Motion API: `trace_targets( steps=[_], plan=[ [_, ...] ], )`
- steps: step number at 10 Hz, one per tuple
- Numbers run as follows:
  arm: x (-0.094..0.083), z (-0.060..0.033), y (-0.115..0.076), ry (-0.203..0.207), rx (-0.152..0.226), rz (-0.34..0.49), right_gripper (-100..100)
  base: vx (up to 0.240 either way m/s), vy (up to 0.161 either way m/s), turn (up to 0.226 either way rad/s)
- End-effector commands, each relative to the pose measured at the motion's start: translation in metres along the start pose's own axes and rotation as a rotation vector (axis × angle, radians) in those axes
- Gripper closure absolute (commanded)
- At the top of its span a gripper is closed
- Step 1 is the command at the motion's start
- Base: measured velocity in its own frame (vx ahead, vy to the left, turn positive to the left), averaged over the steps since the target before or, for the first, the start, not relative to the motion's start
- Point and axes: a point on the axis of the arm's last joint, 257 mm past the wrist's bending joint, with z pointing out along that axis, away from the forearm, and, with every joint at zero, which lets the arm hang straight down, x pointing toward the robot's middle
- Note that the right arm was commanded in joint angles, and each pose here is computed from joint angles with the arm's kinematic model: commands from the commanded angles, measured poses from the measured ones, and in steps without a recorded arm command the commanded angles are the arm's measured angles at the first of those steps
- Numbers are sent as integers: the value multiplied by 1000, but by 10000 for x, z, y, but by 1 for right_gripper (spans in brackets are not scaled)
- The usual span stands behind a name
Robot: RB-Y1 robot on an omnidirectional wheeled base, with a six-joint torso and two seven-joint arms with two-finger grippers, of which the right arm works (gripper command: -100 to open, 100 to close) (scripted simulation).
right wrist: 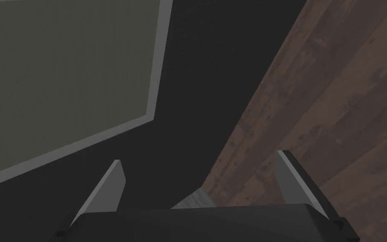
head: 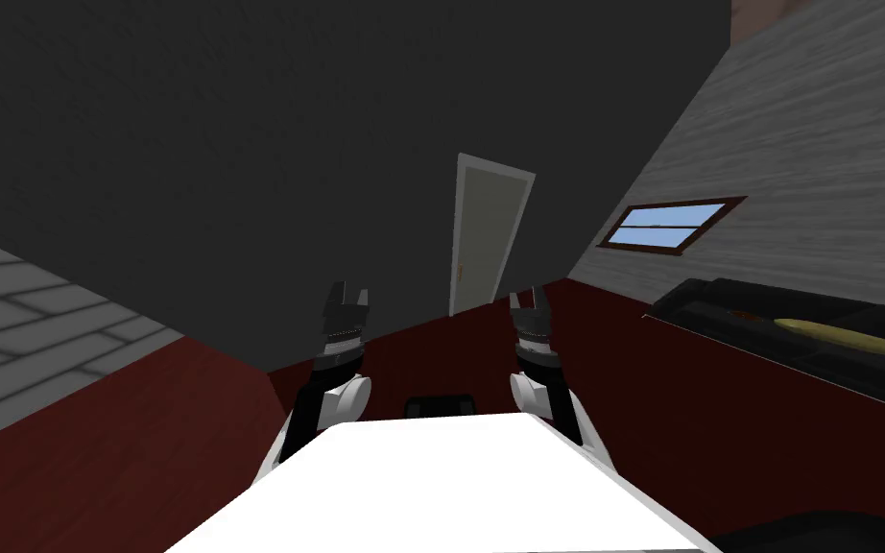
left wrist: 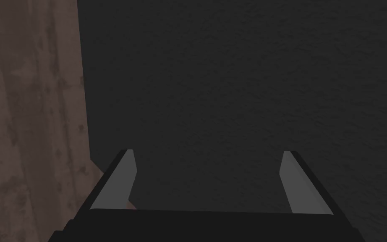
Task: Pull the door open
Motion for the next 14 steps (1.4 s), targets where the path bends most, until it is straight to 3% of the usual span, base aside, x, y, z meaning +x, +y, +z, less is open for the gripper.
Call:
trace_targets(
  steps=[1, 10, 14],
  plan=[
    [-2, -22, -93, 0, 12, 41, -100, 84, -30, 115],
    [-56, -193, -679, -32, 91, 296, -100, 111, -74, 148],
    [-110, -310, -1001, -70, 134, 431, -100, 102, -97, 182]
  ],
)
